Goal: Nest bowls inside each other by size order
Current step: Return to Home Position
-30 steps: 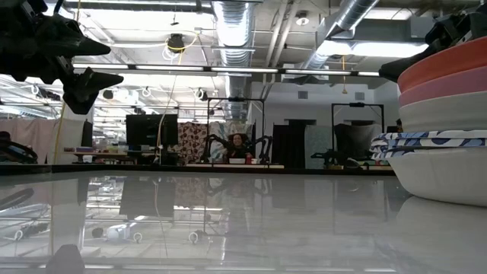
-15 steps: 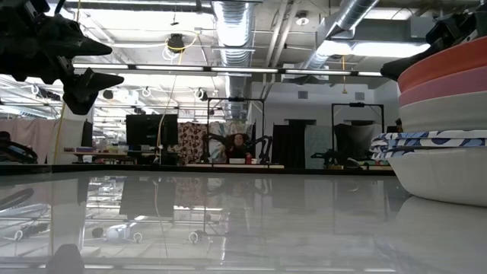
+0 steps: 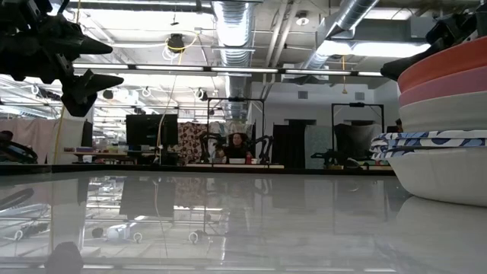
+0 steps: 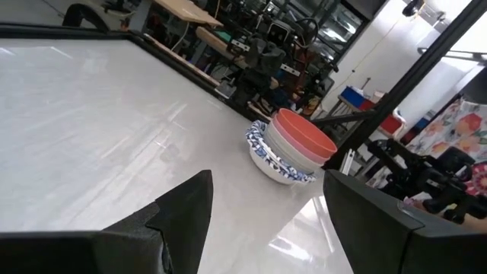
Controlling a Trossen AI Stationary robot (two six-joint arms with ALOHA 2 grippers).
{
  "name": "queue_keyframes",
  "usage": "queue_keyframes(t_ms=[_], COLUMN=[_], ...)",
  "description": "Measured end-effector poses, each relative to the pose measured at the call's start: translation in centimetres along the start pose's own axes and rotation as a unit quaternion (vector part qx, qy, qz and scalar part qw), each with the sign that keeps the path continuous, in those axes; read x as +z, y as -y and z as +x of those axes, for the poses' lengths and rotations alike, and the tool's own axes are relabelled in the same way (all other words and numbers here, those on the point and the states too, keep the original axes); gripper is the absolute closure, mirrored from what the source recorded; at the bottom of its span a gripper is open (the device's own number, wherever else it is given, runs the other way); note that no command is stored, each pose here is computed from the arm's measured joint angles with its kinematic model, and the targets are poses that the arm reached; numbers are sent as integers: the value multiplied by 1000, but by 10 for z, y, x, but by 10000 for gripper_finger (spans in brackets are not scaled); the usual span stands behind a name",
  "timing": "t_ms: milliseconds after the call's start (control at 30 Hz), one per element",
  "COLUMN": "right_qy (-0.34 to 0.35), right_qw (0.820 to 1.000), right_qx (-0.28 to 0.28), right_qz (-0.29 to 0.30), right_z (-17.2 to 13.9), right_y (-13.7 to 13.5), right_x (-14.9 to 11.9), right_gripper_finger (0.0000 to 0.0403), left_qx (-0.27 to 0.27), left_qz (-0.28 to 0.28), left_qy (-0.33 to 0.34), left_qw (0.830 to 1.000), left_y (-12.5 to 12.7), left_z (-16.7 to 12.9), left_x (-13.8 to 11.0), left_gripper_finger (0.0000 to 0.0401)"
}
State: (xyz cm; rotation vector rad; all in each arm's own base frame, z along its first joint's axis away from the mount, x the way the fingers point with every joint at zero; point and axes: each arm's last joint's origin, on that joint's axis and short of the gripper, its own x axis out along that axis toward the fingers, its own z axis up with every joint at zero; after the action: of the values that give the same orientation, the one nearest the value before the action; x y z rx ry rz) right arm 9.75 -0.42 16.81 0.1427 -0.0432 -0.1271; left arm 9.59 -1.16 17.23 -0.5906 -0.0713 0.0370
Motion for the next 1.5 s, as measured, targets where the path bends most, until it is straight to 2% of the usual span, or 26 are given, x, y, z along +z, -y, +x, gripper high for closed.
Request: queue_keyframes(t_ms=[233, 400, 500, 733, 933, 1133, 1500], right_qy=[6, 6, 6, 6, 8, 9, 4], right_qw=[999, 1000, 1000, 1000, 1000, 1000, 1000], right_qx=[1, 1, 1, -1, -14, -18, -19], right_qz=[40, 8, -16, -19, 10, 12, 7], right_z=[0, 0, 0, 0, 0, 0, 0], right_y=[0, 0, 0, 0, 3, 3, 4], right_x=[1, 1, 1, 1, 2, 2, 1], right_gripper_finger=[337, 337, 337, 337, 337, 337, 337], left_qx=[-2, 0, -1, -5, 20, 28, 28], left_qz=[0, 6, -10, -29, -3, 35, 33], left_qy=[5, 6, 6, 4, 19, 23, 23], left_qw=[1000, 1000, 1000, 1000, 1000, 999, 999], left_y=[0, 0, 0, 1, -1, -1, -1], left_z=[0, 0, 0, 0, 0, 0, 0], left_x=[1, 1, 1, 1, 2, 2, 2], left_gripper_finger=[161, 161, 161, 161, 161, 161, 161])
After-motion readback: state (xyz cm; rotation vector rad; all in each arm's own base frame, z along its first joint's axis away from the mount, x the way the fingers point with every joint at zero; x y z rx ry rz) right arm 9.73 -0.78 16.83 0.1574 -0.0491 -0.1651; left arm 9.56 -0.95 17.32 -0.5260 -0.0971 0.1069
